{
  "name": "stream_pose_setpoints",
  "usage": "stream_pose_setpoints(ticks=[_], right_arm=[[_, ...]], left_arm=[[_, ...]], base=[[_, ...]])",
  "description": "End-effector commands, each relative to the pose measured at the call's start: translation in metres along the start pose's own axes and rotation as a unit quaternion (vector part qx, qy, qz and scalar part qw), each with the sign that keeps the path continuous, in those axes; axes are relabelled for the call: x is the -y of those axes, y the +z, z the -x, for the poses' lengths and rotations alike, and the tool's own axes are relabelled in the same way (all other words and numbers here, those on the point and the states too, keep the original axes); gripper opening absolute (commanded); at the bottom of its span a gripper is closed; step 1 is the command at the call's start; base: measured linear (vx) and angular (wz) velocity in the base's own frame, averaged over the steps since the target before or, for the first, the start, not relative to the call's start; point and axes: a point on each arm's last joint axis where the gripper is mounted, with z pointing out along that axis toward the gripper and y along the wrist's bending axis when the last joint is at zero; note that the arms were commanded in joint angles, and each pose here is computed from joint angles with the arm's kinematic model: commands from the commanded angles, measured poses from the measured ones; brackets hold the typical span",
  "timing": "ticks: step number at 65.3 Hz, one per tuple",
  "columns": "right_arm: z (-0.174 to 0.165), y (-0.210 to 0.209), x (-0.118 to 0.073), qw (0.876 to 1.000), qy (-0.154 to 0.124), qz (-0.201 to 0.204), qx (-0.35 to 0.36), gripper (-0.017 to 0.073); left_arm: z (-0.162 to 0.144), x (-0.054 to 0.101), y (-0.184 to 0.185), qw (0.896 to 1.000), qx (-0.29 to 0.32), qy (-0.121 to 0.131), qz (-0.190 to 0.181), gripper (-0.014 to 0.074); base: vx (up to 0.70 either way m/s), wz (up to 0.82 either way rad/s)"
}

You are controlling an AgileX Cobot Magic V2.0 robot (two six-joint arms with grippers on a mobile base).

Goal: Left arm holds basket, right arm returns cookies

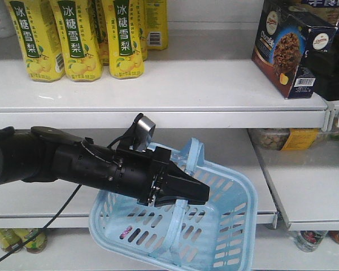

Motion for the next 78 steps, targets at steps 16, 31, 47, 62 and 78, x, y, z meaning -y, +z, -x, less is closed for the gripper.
stream_pose_setpoints(ticks=[16, 31, 47, 62, 78], right_arm=[[-0.023, -0.058, 0.000, 0.998, -0.006, -0.008, 0.067, 0.0542], [-0.065, -0.092, -0.001, 0.998, -0.007, -0.006, 0.064, 0.0541], [-0.102, -0.127, -0.003, 0.999, -0.009, 0.002, 0.048, 0.0541], [-0.138, -0.140, -0.004, 0.997, -0.009, 0.001, 0.077, 0.0541], [-0.165, -0.127, -0.002, 0.995, -0.003, -0.006, 0.099, 0.0541]], left_arm=[[0.018, 0.031, -0.010, 0.995, 0.078, 0.006, -0.059, -0.0006], [0.018, 0.031, -0.010, 0.995, 0.078, 0.006, -0.059, -0.0006], [0.018, 0.031, -0.010, 0.995, 0.078, 0.006, -0.059, -0.0006], [0.018, 0.031, -0.010, 0.995, 0.078, 0.006, -0.059, -0.0006], [0.018, 0.031, -0.010, 0.995, 0.078, 0.006, -0.059, -0.0006]], base=[[0.00, 0.00], [0.00, 0.00], [0.00, 0.00], [0.00, 0.00], [0.00, 0.00]])
